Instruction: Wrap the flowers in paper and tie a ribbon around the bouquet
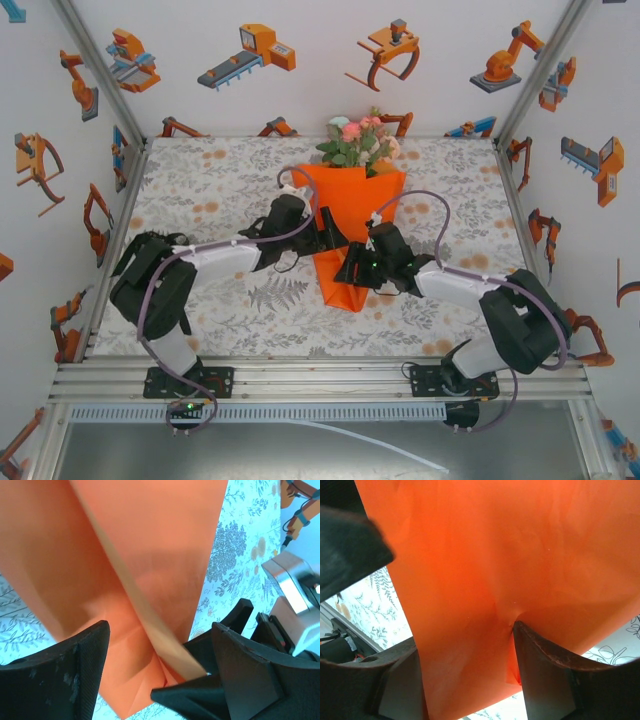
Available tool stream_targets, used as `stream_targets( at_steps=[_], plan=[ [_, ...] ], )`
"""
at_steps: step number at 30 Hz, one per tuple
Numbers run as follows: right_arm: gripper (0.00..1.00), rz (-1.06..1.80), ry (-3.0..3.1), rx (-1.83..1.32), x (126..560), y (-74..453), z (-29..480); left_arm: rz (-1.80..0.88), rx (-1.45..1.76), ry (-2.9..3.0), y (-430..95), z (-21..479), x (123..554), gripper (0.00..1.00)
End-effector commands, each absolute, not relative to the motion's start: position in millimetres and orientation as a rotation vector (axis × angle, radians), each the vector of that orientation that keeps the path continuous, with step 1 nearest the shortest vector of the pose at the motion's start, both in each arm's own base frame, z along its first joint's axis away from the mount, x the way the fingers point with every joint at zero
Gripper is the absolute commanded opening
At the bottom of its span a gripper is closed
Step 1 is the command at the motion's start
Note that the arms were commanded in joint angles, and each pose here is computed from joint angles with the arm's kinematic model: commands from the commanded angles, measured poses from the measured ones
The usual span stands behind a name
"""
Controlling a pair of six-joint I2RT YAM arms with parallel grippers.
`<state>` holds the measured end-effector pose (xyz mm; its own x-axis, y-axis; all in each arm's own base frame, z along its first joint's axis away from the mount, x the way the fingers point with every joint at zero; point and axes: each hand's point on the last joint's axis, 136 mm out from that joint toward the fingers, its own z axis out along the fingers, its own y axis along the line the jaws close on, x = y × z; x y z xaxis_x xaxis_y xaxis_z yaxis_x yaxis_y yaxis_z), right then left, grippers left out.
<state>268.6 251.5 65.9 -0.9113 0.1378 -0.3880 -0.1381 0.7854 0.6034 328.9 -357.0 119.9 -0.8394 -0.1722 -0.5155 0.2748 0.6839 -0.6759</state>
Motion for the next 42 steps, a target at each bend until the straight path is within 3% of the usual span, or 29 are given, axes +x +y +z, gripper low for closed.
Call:
stream_targets(
  at_steps=[1, 8, 11, 14, 21, 25, 33, 42],
  plan=[
    [0.56, 0.961, 2.545, -0.064, 258.3, 256.6, 70.8, -1.212, 0.079, 2.285, -376.0, 134.8, 333.9, 0.72],
    [0.45, 0.767, 2.535, 0.025, 261.3, 225.7, 71.2, -1.264, 0.153, 2.191, -376.8, 155.4, 329.7, 0.67],
    [0.33, 0.775, 2.509, 0.026, 264.2, 226.3, 77.1, -1.226, 0.169, 2.178, -368.0, 163.7, 330.1, 0.68],
    [0.17, 0.733, 2.503, 0.068, 266.9, 219.4, 77.6, -1.071, 0.17, 2.158, -341.0, 171.2, 334.3, 0.72],
    [0.05, 0.767, 2.458, 0.062, 267.2, 220.4, 91.3, -0.44, -0.024, 2.278, -242.4, 137.9, 357.8, 0.73],
    [0.05, 0.807, 2.412, 0.053, 268.6, 223.1, 103.9, -0.517, 0.015, 2.414, -257.1, 98.5, 363.6, 0.62],
    [0.12, 0.881, 2.384, 0.021, 270.7, 235.0, 110.4, -0.858, 0.154, 2.443, -328.1, 76.9, 352.7, 0.46],
    [0.39, 0.938, 2.363, -0.008, 278.8, 249.6, 108.5, -0.799, 0.186, 2.516, -331.1, 51.5, 339.7, 0.44]
  ],
)
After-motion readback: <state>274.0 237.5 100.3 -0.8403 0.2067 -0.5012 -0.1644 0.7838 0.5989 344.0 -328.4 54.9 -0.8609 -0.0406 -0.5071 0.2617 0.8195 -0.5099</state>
